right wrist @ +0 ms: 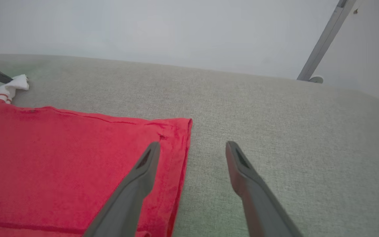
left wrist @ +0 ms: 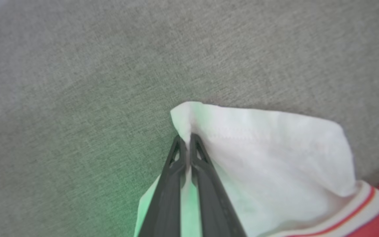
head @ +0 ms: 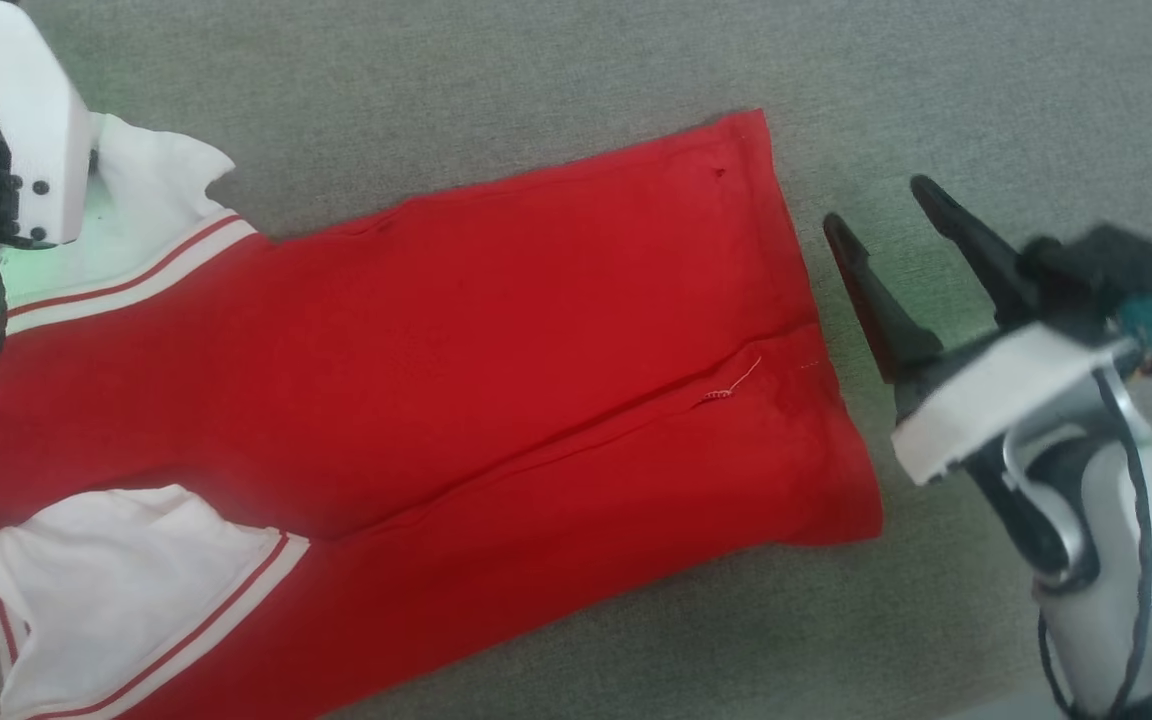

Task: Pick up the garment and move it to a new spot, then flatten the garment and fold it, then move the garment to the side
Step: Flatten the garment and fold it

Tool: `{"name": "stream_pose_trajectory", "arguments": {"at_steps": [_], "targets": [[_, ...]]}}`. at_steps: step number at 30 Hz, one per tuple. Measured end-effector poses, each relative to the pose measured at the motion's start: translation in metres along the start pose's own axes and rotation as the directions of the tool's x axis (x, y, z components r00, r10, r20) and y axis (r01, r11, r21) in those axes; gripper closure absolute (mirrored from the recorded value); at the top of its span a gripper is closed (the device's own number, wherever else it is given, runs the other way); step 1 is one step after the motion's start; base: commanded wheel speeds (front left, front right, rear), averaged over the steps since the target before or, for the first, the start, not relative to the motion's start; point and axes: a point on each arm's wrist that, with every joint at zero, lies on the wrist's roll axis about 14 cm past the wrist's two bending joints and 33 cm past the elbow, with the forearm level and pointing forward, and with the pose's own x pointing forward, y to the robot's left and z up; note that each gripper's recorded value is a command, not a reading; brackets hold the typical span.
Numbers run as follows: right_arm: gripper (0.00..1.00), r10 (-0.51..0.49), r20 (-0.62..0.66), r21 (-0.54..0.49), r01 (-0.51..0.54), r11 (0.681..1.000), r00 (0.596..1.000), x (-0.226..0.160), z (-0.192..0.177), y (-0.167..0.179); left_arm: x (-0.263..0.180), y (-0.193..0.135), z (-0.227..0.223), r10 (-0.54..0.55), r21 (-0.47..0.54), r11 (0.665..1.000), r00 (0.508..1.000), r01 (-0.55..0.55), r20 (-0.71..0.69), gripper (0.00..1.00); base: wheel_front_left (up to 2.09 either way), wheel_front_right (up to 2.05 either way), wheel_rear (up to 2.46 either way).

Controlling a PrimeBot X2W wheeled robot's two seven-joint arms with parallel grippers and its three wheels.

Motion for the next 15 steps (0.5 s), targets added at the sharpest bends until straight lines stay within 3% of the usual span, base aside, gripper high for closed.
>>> {"name": "stream_pose_trajectory", "arguments": {"at_steps": [7,15], "targets": [[0.00,0.056,-0.169,0.025,-0.053,0.998,0.984,0.029,-0.005,0.005,-0.001,-0.001,0.002,-0.002,-0.005,1.000,1.000,0.002,0.008,1.00,0.00,0.00,0.00],[0.00,0.099,-0.385,0.023,-0.098,0.995,0.918,0.059,-0.025,0.009,-0.005,-0.003,0.002,-0.006,-0.006,1.000,1.000,0.007,0.029,1.00,0.00,0.00,0.00]]}}
